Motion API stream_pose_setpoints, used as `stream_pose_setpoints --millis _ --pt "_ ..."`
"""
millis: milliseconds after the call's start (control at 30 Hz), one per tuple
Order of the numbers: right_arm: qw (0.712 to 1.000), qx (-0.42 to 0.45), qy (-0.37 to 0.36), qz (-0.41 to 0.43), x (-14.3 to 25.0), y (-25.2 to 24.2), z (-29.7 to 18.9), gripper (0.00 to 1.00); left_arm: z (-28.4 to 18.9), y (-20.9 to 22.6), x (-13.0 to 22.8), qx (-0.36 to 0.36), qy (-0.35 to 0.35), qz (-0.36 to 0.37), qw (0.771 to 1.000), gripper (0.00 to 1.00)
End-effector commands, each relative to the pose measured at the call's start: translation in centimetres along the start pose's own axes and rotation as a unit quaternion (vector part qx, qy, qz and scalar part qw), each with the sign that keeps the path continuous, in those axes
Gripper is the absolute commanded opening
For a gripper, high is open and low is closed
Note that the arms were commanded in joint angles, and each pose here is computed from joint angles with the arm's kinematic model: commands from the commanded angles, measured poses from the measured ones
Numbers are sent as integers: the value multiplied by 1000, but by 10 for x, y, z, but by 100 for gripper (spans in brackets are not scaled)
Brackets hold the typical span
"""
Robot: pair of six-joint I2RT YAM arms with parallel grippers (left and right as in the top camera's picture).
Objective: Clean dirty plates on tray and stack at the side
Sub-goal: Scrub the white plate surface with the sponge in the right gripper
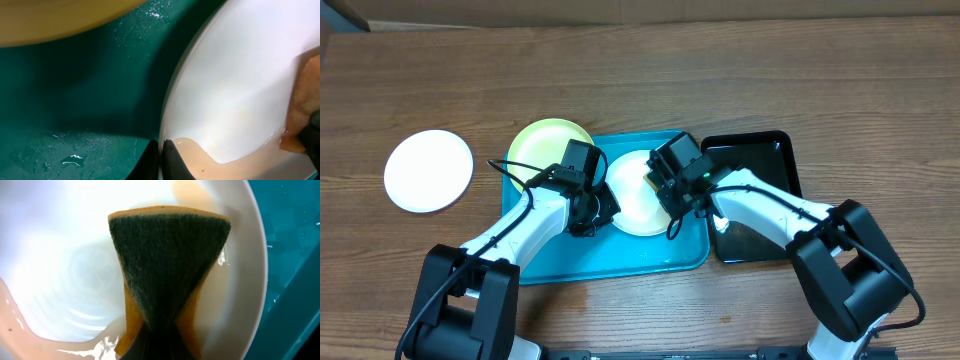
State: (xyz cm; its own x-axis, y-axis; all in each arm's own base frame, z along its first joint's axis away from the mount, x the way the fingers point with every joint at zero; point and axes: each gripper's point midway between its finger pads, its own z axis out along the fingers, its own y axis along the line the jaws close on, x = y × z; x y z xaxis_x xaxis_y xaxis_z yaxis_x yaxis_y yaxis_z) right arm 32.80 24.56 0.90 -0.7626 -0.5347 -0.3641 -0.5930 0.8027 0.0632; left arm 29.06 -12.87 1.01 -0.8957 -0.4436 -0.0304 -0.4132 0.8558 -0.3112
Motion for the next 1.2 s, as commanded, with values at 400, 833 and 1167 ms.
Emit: stream_pose_setpoints --millis 400,833,1167 --pt "998 -35 -37 -19 -14 -22 12 4 4 4 3 -11 6 11 1000 4" --pt "996 -45 -78 -27 -34 -19 9 4 4 4 3 -10 7 14 1000 4" --pt "990 -85 -106 -35 -62 -5 -10 4 4 4 3 -11 7 15 1000 4"
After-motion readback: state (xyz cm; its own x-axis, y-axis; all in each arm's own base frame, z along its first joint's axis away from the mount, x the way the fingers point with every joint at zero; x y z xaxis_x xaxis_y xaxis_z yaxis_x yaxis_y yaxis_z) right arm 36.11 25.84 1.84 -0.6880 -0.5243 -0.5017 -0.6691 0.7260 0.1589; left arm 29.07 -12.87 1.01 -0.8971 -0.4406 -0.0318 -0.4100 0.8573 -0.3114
